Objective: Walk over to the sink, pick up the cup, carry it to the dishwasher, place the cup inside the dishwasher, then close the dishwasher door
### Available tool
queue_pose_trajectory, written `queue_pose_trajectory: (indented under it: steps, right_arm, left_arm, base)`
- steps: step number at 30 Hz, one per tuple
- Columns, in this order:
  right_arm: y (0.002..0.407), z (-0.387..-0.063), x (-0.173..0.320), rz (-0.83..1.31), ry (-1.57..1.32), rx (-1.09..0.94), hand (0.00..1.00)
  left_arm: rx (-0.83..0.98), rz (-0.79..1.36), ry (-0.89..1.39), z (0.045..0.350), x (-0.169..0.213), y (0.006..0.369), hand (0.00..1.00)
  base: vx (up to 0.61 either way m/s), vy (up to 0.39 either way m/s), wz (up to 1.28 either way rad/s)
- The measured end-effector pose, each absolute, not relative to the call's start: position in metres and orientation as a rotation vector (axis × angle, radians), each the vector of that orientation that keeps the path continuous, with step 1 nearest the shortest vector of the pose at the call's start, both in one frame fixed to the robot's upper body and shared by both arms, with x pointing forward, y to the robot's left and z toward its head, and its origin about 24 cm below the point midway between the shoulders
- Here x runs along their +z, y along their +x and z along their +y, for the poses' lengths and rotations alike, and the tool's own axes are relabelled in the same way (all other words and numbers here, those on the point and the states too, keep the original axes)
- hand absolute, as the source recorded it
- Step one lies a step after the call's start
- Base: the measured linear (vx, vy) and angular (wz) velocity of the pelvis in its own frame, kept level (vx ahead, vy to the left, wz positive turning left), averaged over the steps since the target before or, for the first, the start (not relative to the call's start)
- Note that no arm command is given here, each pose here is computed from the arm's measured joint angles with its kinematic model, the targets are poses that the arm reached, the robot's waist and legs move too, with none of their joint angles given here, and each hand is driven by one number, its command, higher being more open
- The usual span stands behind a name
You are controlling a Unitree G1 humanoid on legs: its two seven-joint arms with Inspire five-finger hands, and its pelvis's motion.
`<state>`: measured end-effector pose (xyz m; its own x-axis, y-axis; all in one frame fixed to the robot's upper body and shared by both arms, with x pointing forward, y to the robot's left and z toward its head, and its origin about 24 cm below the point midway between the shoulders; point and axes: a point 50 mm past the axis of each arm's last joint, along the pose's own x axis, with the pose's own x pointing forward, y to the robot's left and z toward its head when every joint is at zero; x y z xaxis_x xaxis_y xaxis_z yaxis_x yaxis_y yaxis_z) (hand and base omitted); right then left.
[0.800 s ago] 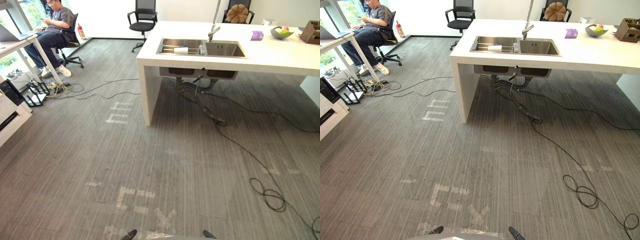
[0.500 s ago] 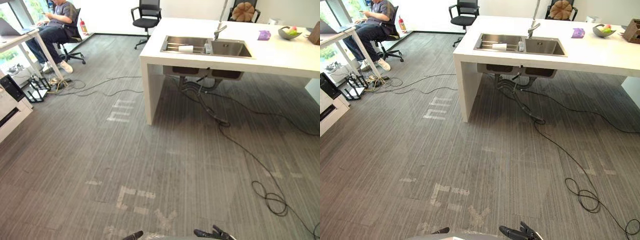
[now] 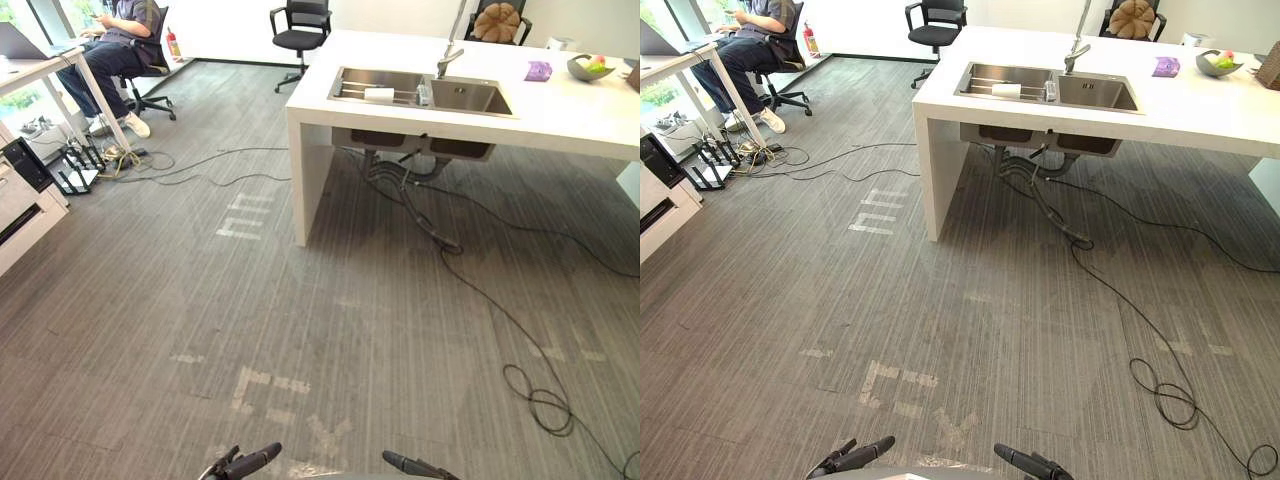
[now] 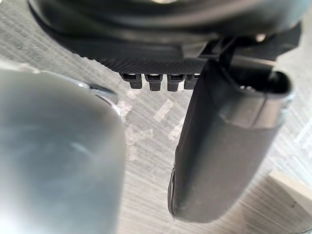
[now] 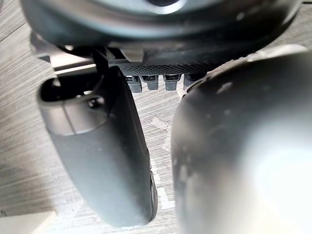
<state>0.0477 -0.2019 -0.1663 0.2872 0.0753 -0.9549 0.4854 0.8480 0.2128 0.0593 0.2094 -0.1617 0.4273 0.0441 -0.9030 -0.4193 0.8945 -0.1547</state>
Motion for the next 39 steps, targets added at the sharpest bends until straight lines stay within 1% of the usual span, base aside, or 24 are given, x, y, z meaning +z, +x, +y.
queue_pose_trajectory:
  steps: [6,12,17,19,22,26,28,31,35,39]
  right_arm:
    - [0.046,-0.201,-0.167,1.279,0.545,-0.310,1.00]
    - [0.051,-0.202,-0.167,1.292,0.515,-0.279,1.00]
    - [0.066,-0.206,-0.163,1.218,0.475,-0.262,1.00]
    - [0.074,-0.206,-0.162,1.198,0.465,-0.248,1.00]
    - [0.075,-0.202,-0.162,1.183,0.478,-0.235,1.00]
    - [0.082,-0.202,-0.157,1.080,0.507,-0.215,1.00]
    - [0.081,-0.202,-0.156,1.057,0.507,-0.213,1.00]
    - [0.081,-0.202,-0.154,1.032,0.508,-0.215,1.00]
    - [0.082,-0.213,-0.151,0.996,0.518,-0.248,1.00]
    - [0.066,-0.219,-0.157,1.086,0.494,-0.301,1.00]
  left_arm:
    - [0.315,1.041,-0.416,0.207,-0.160,0.063,1.00]
    - [0.266,0.990,-0.396,0.204,-0.158,0.069,1.00]
    - [0.158,0.926,-0.321,0.201,-0.152,0.084,1.00]
    - [0.152,0.913,-0.306,0.203,-0.150,0.087,1.00]
    - [0.158,0.894,-0.274,0.209,-0.148,0.096,1.00]
    - [0.123,0.874,-0.249,0.199,-0.146,0.114,1.00]
    - [0.092,0.866,-0.214,0.196,-0.145,0.120,1.00]
    - [0.095,0.861,-0.190,0.194,-0.145,0.121,1.00]
    - [0.084,0.887,-0.196,0.178,-0.149,0.117,1.00]
    - [0.142,0.920,-0.234,0.176,-0.154,0.104,1.00]
  base:
    - [-0.02,-0.017,0.03]
    - [-0.04,-0.021,0.03]
    - [-0.06,0.031,0.00]
    - [-0.04,0.075,-0.27]
    - [-0.02,0.001,-0.16]
    - [0.04,-0.072,-0.02]
    - [0.20,-0.170,0.01]
    - [0.43,-0.345,0.07]
    - [0.45,-0.306,0.21]
    - [0.60,-0.256,-0.07]
